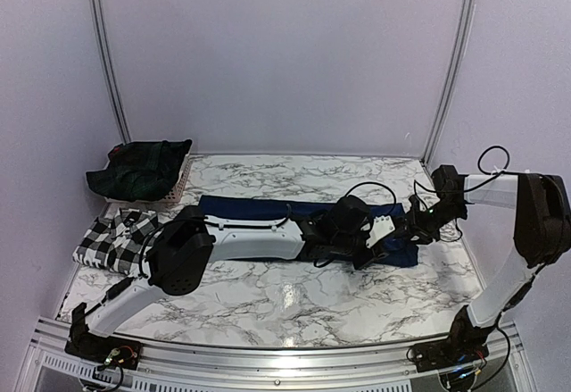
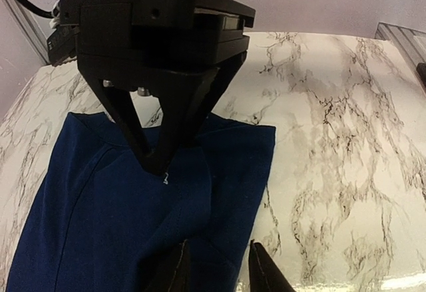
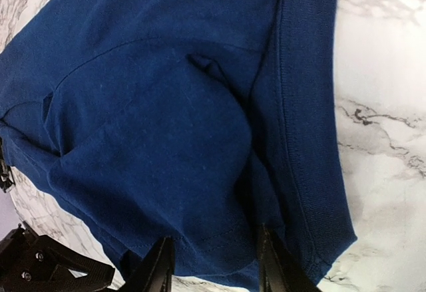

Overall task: Fold and stack the mixed laundry pile
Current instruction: Smooth out the rectangle-folded T-shirt at the center of the board.

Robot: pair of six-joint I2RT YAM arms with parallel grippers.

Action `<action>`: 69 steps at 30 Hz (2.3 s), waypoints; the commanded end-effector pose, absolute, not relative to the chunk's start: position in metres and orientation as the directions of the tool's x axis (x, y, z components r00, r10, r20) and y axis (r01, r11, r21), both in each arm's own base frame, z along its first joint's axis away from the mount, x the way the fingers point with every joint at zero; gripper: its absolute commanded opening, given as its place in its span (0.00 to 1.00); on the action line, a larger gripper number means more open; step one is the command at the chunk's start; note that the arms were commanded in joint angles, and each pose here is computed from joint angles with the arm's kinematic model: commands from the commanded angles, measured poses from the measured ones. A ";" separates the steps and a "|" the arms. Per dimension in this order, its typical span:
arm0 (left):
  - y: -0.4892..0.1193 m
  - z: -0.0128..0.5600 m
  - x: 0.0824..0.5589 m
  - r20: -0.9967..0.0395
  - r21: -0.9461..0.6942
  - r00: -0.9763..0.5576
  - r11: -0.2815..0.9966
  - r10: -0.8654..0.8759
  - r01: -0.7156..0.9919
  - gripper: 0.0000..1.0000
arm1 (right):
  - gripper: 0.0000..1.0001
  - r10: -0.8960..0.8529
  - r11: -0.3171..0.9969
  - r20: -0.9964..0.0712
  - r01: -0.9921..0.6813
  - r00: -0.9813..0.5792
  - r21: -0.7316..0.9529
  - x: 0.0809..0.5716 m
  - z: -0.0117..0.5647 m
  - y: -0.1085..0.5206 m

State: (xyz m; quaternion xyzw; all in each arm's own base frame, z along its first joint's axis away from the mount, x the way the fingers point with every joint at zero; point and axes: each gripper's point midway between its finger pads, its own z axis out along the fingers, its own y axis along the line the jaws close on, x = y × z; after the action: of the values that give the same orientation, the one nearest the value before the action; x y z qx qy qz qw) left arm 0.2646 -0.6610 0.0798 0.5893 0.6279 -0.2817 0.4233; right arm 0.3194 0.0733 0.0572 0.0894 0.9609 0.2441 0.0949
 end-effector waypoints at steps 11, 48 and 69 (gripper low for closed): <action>-0.654 0.068 0.277 -0.859 0.139 0.038 0.161 0.511 0.977 0.38 | 0.37 0.218 0.873 -0.147 0.126 -0.965 0.471 0.328 0.052 0.068; -0.634 0.110 0.313 -0.892 0.091 -0.027 0.237 0.451 0.967 0.00 | 0.00 0.218 0.859 -0.223 0.079 -0.950 0.506 0.343 0.093 0.073; -0.594 0.148 0.407 -0.936 0.044 -0.131 0.481 0.326 0.876 0.00 | 0.00 0.259 0.842 -0.288 0.069 -0.922 0.535 0.408 0.122 0.074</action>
State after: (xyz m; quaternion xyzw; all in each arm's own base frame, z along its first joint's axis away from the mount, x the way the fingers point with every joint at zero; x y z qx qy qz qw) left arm 0.3891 -0.5960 0.1351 0.4484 0.6985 -0.2805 0.4820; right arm 0.3873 0.0767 0.1109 0.0789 0.9481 0.2645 0.1576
